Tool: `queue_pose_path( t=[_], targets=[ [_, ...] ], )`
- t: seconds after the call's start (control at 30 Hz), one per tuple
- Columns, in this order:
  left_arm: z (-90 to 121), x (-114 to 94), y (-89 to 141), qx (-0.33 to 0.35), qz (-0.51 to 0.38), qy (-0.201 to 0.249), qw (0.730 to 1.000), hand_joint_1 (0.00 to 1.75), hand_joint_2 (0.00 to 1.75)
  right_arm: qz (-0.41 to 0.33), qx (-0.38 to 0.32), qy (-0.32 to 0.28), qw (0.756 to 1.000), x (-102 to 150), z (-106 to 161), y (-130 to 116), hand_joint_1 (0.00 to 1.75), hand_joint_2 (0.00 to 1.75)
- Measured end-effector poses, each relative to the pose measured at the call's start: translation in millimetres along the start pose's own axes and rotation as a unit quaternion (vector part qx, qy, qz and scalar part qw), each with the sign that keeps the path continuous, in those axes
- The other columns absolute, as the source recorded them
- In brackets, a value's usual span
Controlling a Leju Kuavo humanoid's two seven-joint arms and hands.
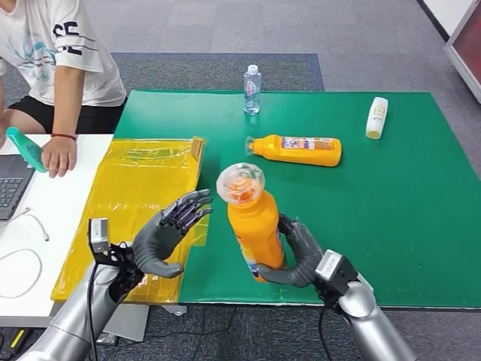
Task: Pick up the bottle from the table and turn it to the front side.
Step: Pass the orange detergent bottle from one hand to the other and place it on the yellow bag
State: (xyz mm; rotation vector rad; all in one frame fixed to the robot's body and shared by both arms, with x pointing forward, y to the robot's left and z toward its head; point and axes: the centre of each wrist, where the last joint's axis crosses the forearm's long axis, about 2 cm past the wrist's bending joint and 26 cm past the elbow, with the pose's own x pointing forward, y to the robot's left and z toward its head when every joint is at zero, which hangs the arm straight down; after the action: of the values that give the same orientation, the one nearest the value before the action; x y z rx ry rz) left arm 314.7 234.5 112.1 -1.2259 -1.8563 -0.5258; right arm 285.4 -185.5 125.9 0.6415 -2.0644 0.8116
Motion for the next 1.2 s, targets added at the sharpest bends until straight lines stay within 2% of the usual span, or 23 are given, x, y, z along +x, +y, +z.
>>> queue_pose_path(
  t=[0.27, 0.63, 0.77, 0.97, 1.2],
  targets=[
    [-0.7, -11.4, 13.6, 0.055, 0.038, 0.024, 0.997, 0.0, 1.75, 0.099, -0.012, 0.026, 0.995, -1.0, -2.4, 7.1, 1.75, 1.75],
    [-2.4, -18.6, 17.9, 0.091, 0.049, 0.042, 0.994, 0.0, 1.75, 0.11, -0.015, 0.031, 0.993, -4.3, -4.1, 15.4, 1.75, 1.75],
    [-3.8, -19.8, 16.9, 0.065, 0.058, 0.042, 0.995, 0.0, 1.75, 0.112, -0.015, 0.032, 0.993, -5.1, -4.9, 16.3, 1.75, 1.75],
    [-9.0, -20.8, 15.0, -0.007, 0.058, 0.042, 0.997, 0.0, 1.75, 0.123, -0.009, 0.035, 0.992, -7.0, -13.5, 13.2, 1.75, 1.75],
    [-12.8, -18.7, 17.9, -0.055, 0.041, 0.069, 0.995, 0.0, 1.75, 0.153, -0.008, 0.053, 0.987, -14.5, -21.2, 9.3, 1.75, 1.75]
  ],
)
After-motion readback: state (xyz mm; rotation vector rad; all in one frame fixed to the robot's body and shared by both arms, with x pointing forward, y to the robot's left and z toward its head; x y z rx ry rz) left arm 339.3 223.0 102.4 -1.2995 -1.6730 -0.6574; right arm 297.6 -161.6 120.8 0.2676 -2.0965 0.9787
